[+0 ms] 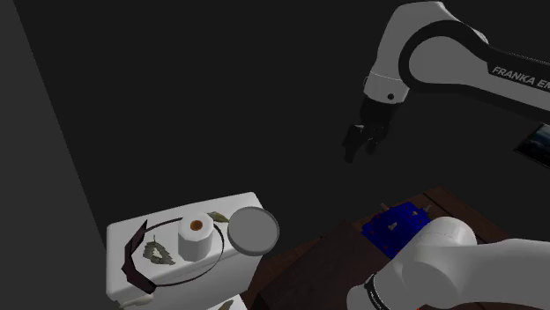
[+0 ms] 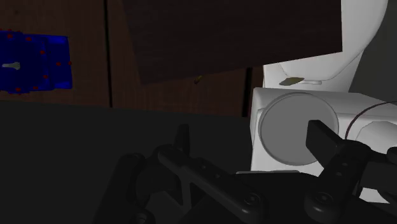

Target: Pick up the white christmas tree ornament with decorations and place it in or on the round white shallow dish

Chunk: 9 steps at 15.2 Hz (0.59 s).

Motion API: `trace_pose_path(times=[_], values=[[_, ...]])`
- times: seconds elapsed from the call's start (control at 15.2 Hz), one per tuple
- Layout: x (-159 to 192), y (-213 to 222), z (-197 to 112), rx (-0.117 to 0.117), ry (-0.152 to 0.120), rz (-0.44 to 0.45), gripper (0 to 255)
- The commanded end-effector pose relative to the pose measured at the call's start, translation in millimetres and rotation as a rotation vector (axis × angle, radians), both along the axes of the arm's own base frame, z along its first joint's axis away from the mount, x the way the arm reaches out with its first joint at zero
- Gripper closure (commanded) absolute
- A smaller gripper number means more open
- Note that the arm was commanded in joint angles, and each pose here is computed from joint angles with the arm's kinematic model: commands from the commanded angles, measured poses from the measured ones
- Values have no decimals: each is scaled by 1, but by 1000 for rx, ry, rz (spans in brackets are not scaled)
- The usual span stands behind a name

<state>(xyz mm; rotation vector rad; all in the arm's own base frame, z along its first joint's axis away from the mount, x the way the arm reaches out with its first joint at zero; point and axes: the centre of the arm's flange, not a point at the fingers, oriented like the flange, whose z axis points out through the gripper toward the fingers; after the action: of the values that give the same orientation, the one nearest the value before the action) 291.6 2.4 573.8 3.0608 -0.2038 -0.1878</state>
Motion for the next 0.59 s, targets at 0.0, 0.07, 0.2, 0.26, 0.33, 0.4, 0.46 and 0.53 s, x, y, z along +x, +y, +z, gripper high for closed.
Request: trace_pose_path(times=[0.0, 0.07, 0.2, 0.26, 0.33, 0.4, 0.46, 0.53], values=[[0, 0, 0, 0, 0, 0, 0], [7, 7, -7, 3, -4, 19, 0], [22, 22, -22, 8, -11, 56, 0], [28, 30, -29, 10, -15, 75, 0], [35, 38, -36, 13, -19, 93, 0], [42, 46, -44, 15, -23, 112, 0], [49, 54, -51, 18, -27, 131, 0], [55, 63, -58, 20, -31, 149, 0]])
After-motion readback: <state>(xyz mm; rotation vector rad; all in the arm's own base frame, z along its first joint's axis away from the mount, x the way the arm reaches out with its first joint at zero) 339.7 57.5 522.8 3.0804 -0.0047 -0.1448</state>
